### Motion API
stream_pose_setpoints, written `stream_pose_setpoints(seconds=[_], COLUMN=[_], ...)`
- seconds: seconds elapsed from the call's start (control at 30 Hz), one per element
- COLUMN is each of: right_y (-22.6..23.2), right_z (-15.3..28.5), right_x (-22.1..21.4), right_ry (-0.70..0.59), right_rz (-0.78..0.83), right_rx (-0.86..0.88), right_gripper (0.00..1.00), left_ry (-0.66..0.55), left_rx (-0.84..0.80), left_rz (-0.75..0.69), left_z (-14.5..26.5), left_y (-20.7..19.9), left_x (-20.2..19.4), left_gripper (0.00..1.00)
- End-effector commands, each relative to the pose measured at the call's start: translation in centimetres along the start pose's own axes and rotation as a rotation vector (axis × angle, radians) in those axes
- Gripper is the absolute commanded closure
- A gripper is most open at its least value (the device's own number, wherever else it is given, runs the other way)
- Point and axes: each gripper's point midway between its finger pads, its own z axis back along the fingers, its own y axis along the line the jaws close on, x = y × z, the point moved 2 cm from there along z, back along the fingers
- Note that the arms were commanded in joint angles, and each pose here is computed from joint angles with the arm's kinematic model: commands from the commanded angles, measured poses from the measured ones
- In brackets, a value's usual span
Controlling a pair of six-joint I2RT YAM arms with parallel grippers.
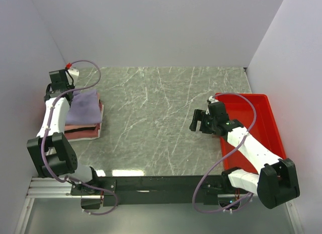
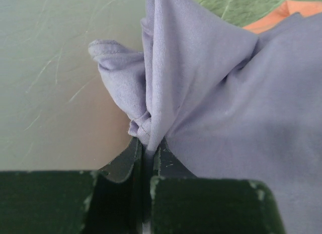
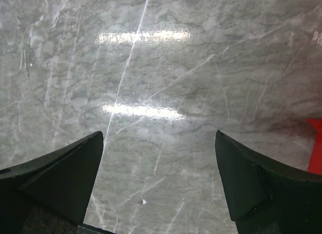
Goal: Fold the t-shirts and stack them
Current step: Neatly place the folded tshirt to the corner
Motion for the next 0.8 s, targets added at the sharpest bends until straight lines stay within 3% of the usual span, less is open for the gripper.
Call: stream_pose_setpoints(seconds=[0.0, 0.6, 0.7, 0.73, 0.77], right_y=[0.0, -0.4, -0.4, -0.4, -0.4], right_z=[0.7, 1.2, 1.3, 1.3, 1.4], right_x=[1.9, 2.3, 2.3, 2.4, 2.5], right_ry=[-0.061, -0.089, -0.094, -0.097, -0.102], right_rz=[0.016, 0.013, 0.017, 0.016, 0.015], right_rx=[-0.017, -0.037, -0.036, -0.035, -0.036], right_gripper=[0.02, 0.02, 0.02, 0.02, 0.02], left_ry=[-0.117, -0.080, -0.075, -0.062, -0.065], left_rx=[0.061, 0.043, 0.081, 0.113, 0.134], left_rz=[0.000, -0.054, -0.034, -0.031, -0.024], left_z=[1.0, -1.3, -1.6, -1.6, -1.7], left_y=[3.0, 2.6, 2.9, 3.4, 3.7], left_x=[3.3, 1.0, 0.8, 0.6, 0.8], left_gripper=[1.00, 0.99, 0.68, 0.46, 0.36])
